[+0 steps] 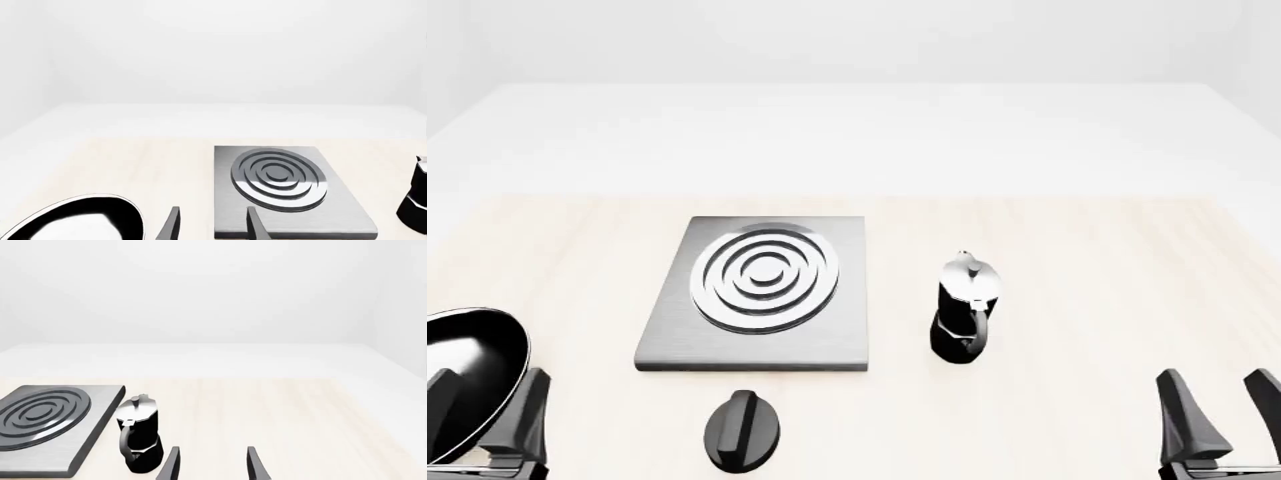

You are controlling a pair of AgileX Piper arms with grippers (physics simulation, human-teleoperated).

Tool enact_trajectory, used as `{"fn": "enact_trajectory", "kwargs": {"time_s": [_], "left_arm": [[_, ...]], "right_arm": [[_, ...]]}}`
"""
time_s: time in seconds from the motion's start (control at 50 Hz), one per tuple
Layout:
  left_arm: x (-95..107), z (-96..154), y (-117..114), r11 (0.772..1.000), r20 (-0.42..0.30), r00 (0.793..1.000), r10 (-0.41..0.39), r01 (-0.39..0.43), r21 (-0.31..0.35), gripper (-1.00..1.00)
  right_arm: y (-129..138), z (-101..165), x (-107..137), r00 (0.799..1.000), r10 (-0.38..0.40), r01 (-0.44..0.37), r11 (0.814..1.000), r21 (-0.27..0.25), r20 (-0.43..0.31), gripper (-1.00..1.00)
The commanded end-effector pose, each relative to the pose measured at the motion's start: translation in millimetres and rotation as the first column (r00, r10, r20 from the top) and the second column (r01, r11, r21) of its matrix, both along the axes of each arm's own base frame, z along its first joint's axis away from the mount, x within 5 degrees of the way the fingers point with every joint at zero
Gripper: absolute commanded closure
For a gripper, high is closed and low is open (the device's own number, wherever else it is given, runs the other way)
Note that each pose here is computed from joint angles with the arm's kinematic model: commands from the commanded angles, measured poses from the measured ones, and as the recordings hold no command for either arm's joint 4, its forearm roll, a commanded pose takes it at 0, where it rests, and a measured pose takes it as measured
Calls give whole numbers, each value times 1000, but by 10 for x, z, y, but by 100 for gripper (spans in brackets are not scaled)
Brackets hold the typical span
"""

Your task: Turn on the stove.

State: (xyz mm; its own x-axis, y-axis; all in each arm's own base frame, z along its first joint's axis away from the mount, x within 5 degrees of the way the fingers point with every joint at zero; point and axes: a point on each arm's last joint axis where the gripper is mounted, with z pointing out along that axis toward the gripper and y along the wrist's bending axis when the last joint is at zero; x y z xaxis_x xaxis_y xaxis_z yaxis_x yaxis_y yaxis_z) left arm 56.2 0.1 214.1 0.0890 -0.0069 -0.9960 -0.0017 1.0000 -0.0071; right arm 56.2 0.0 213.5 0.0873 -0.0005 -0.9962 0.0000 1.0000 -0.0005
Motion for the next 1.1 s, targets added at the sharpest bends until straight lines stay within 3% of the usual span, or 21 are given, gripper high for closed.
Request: {"fn": "enact_trajectory", "kwargs": {"time_s": [0.02,0.08,0.1,0.14,0.16,0.28,0.3,0.4,0.5,0.72,0.84,0.86,0.9,1.1], "left_arm": [[27,48,15,1000,-5,1000,24,-24,-17,-100],[95,58,28,999,-34,999,41,-41,-21,-100],[236,70,66,994,-83,994,75,-81,-69,-100],[283,86,68,996,-94,993,75,-80,-46,-100],[313,115,58,995,-103,993,58,-66,-79,-100],[509,278,-23,997,-192,981,-29,14,-80,-100],[550,299,-32,994,-209,977,-38,16,-107,-100],[578,457,-50,994,-206,977,-54,33,-103,-100],[678,543,-120,987,-255,961,-107,72,-140,-100],[779,729,-267,978,-306,931,-199,168,-125,-100],[835,699,-341,971,-348,908,-235,204,-122,-100],[940,648,-400,969,-385,889,-249,224,-107,-100],[981,602,-429,966,-406,877,-257,229,-117,-100],[1065,475,-509,960,-442,853,-279,260,-104,-100]], "right_arm": [[-1,10,-1,1000,-3,3,1000,-17,5,-100],[-2,11,-1,1000,-5,5,1000,-22,7,-100],[-2,12,-1,1000,-5,6,1000,-23,7,-100],[-2,10,-1,1000,-6,6,1000,-22,6,-100],[-1,6,0,1000,-4,4,1000,-21,2,-100],[0,1,5,1000,-3,3,1000,-26,-3,-100],[-1,0,5,1000,-4,4,1000,-28,-3,-100],[-1,-1,8,1000,-5,5,999,-33,-6,-100],[0,-5,22,1000,-2,2,1000,-31,-15,-100],[0,-7,18,1000,-2,2,999,-32,-15,-100],[0,-10,37,1000,-2,2,999,-35,-25,-100],[0,-9,40,1000,-3,2,1000,-31,-25,-100],[1,-8,40,1000,-1,1,999,-32,-24,-100],[2,-7,36,1000,2,-2,1000,-26,-22,-100]]}}
